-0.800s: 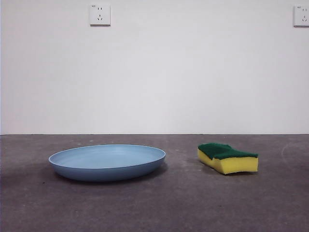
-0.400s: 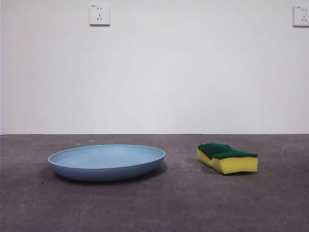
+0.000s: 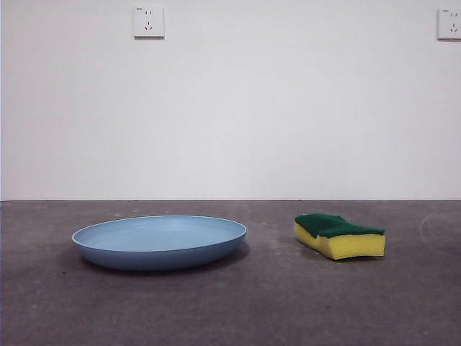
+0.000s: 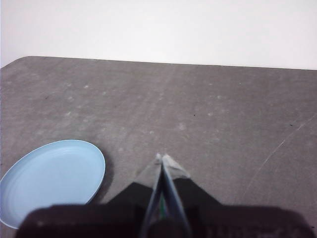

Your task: Pick up the plate,pick up the cloth,clean the plate with the cloth

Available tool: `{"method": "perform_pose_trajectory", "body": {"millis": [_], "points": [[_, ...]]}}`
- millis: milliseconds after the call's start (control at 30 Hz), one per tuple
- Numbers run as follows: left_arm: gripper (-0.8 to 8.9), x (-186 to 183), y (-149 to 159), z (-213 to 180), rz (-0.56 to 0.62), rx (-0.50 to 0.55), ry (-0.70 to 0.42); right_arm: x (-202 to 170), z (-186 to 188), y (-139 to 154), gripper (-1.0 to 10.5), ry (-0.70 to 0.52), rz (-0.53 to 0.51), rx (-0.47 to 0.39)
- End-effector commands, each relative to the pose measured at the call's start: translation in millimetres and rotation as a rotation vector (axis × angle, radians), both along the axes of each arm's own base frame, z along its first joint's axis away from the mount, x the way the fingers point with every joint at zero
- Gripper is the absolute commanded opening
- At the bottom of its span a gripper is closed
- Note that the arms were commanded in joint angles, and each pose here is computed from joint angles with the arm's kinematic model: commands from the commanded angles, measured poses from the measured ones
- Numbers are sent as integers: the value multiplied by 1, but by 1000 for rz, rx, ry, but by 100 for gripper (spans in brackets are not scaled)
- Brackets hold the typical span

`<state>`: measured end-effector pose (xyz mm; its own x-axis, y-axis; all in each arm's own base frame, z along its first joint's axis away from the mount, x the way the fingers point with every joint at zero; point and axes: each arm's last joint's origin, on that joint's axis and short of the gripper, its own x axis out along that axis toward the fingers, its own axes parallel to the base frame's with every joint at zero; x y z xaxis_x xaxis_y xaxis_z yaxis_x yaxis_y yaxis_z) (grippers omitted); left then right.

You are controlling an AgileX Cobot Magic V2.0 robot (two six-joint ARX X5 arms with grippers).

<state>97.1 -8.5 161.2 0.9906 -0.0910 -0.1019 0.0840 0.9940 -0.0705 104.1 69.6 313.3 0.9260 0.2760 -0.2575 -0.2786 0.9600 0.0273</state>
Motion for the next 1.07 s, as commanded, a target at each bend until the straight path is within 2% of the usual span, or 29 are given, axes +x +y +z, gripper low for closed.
{"method": "perform_pose_trajectory", "body": {"millis": [33, 200, 1067], "points": [[-3, 0, 0, -8, 3, 1, 20, 0, -1, 0, 1, 0, -4, 10], [-3, -1, 1, -15, 22, 7, 86, 0, -1, 0, 1, 0, -4, 9], [-3, -1, 0, -14, 7, -1, 81, 0, -1, 0, 1, 0, -4, 10]]}}
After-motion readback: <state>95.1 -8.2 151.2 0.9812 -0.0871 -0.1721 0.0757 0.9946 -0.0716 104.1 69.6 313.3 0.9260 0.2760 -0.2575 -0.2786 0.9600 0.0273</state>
